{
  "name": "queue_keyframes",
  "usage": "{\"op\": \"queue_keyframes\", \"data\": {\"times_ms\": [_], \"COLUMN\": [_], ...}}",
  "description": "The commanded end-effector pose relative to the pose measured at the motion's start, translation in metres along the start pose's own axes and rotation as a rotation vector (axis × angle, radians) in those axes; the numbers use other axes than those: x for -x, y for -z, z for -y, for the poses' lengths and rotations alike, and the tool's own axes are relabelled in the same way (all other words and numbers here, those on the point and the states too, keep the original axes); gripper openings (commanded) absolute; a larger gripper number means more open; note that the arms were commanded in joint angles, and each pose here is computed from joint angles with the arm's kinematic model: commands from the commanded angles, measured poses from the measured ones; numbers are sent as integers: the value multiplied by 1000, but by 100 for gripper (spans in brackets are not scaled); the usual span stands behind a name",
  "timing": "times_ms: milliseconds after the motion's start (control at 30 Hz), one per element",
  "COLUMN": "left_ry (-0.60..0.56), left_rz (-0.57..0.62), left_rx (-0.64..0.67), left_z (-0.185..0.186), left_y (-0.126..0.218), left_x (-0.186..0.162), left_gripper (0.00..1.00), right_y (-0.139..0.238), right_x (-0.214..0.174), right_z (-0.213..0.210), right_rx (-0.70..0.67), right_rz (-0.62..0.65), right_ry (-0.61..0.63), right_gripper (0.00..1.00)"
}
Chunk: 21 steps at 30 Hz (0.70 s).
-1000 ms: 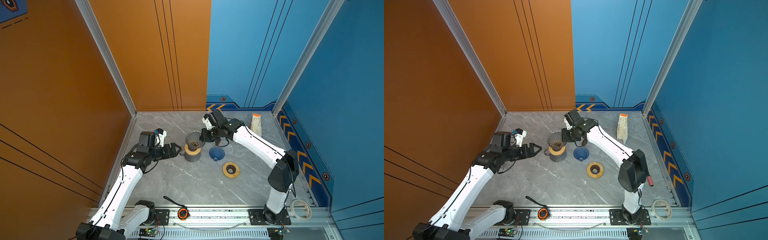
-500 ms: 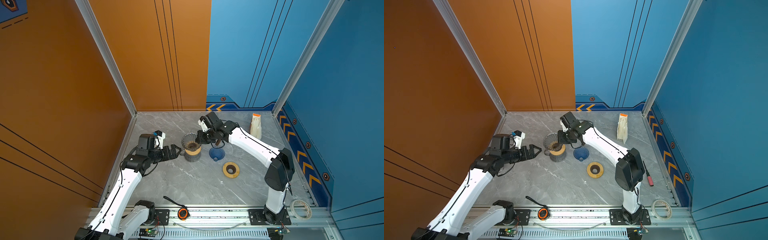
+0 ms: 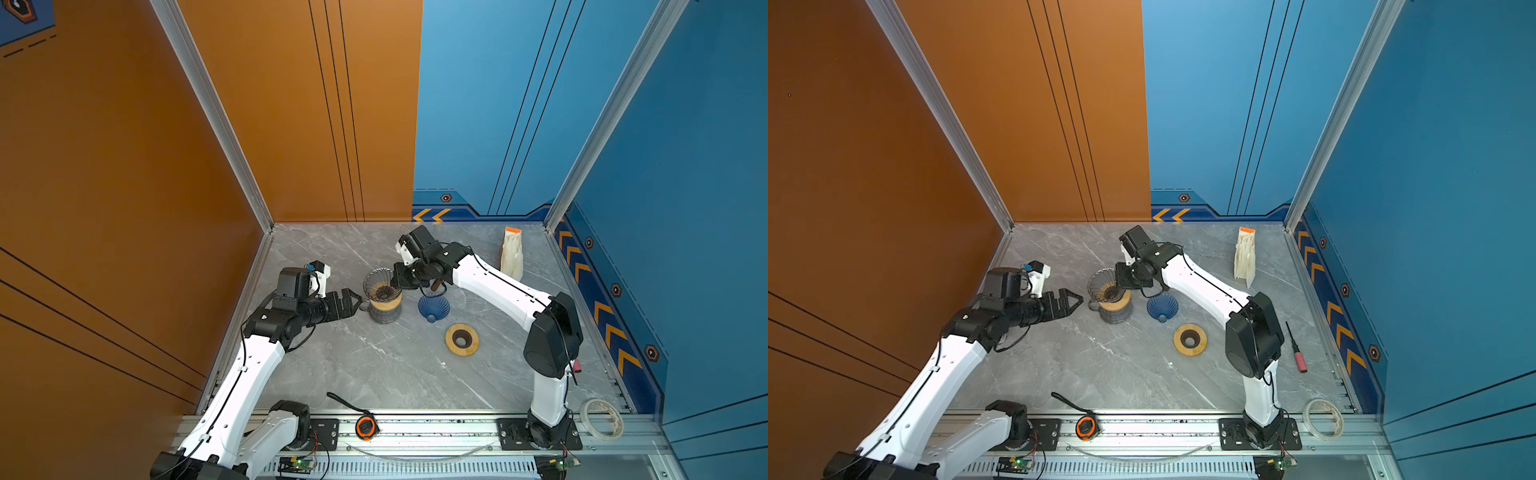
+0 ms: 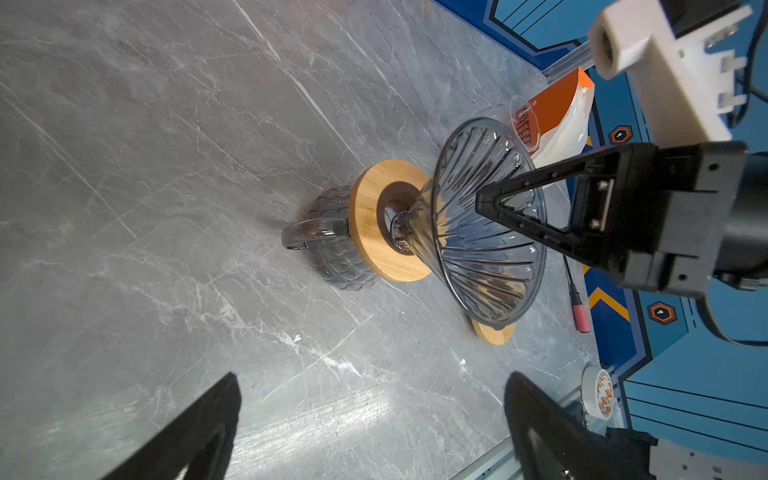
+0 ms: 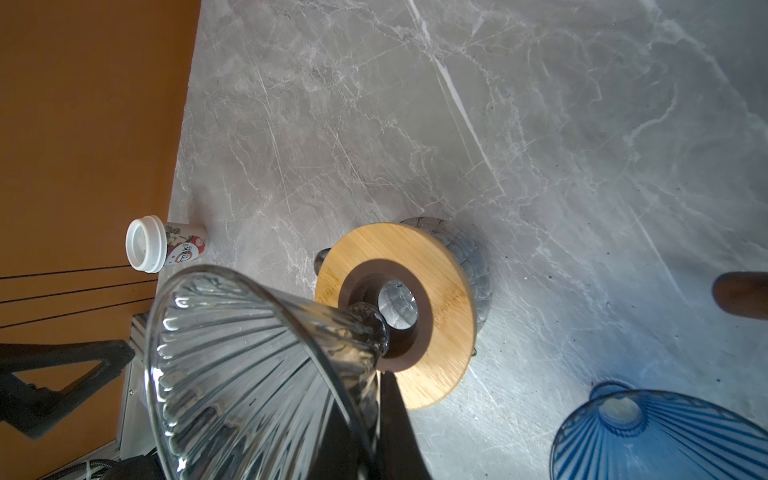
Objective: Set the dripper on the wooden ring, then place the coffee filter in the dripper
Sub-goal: 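Lower the clear glass dripper into the bamboo stand on the carafe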
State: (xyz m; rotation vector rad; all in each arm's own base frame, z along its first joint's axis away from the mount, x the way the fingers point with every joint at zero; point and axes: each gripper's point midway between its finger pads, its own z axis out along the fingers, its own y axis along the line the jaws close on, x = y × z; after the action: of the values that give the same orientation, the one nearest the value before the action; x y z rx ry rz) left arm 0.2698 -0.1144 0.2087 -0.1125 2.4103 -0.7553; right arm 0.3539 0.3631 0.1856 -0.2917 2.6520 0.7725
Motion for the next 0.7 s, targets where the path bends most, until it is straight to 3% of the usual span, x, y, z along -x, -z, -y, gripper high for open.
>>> {"op": "queue_keyframes", "data": {"times_ms": [0,400,667], "left_ry": [-27,-32,-32], "left_rz": [7,9,14], "left_rx": [12,11,7], "left_z": [1,3,5], "left_y": [3,3,4], "left_x": [5,10,12], "left_gripper": [99,99,99], "right_y": [-4,-8,7], "right_x": [3,1,11], "right_z": [6,16,-6], "right_rx": [-14,-42,52], "right_rz": [13,10,53], "right_ry": [-3,-9,-18], "right_gripper": [3,4,4]}}
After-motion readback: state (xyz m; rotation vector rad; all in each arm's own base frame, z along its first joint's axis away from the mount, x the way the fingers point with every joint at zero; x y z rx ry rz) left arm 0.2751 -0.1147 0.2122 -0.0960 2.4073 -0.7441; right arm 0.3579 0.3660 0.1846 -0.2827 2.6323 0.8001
